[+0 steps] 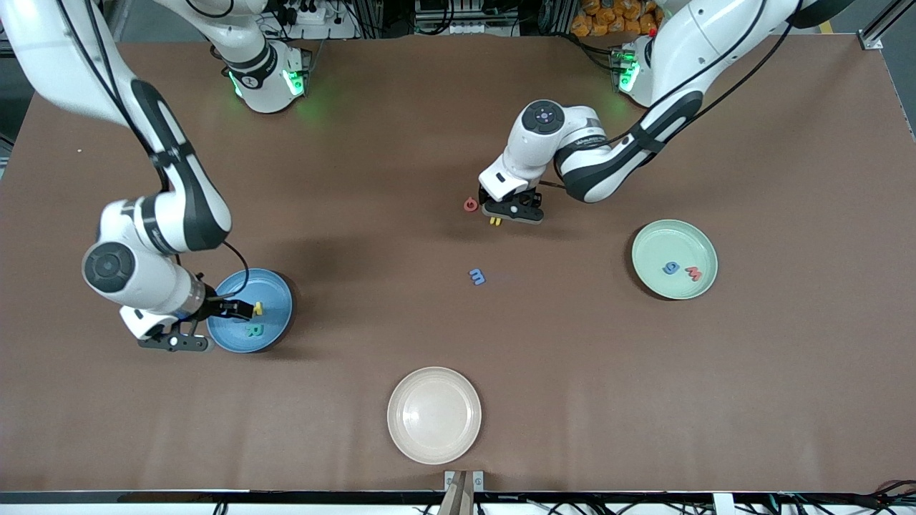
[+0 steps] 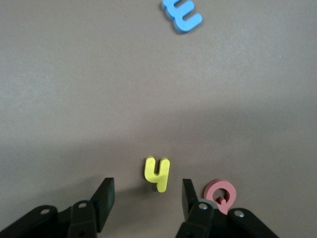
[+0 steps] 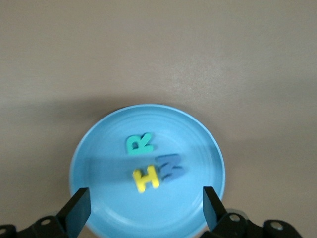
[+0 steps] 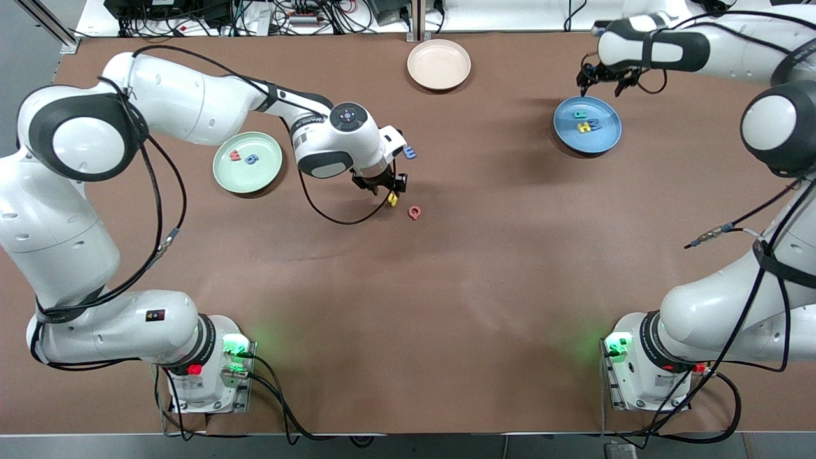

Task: Sort uppercase to blue plate, lowercase to green plate
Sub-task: 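Grasp the yellow 4 with the left gripper while the right gripper withdraws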

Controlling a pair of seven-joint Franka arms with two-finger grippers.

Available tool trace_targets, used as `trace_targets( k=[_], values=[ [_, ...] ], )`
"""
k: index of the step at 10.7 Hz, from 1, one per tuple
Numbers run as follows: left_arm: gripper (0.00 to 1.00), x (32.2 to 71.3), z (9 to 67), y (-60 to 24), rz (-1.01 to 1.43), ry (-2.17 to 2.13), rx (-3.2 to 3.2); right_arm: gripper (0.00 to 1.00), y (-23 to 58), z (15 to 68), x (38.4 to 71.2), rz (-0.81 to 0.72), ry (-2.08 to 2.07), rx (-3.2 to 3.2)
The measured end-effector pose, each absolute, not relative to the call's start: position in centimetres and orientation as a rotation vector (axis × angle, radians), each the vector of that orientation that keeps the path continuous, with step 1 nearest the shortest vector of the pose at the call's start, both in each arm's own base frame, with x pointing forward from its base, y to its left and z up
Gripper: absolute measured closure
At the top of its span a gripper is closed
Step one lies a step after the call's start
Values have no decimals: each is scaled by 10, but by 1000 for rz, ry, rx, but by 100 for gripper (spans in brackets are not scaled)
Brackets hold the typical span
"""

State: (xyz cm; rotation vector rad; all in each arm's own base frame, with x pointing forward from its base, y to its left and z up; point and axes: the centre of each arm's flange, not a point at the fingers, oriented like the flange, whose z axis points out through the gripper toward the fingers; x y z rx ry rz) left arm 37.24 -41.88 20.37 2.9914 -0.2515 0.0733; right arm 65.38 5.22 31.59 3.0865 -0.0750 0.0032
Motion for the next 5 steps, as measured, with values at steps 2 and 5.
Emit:
trace_targets(
  k=[2,5],
  values=[
    [37,371,191,-419,82,-266,3002,0,77,386,639,49,-23,3068],
    [37,369,179,-418,91,-290,3009,0,106,461,612,106,38,3038]
  ],
)
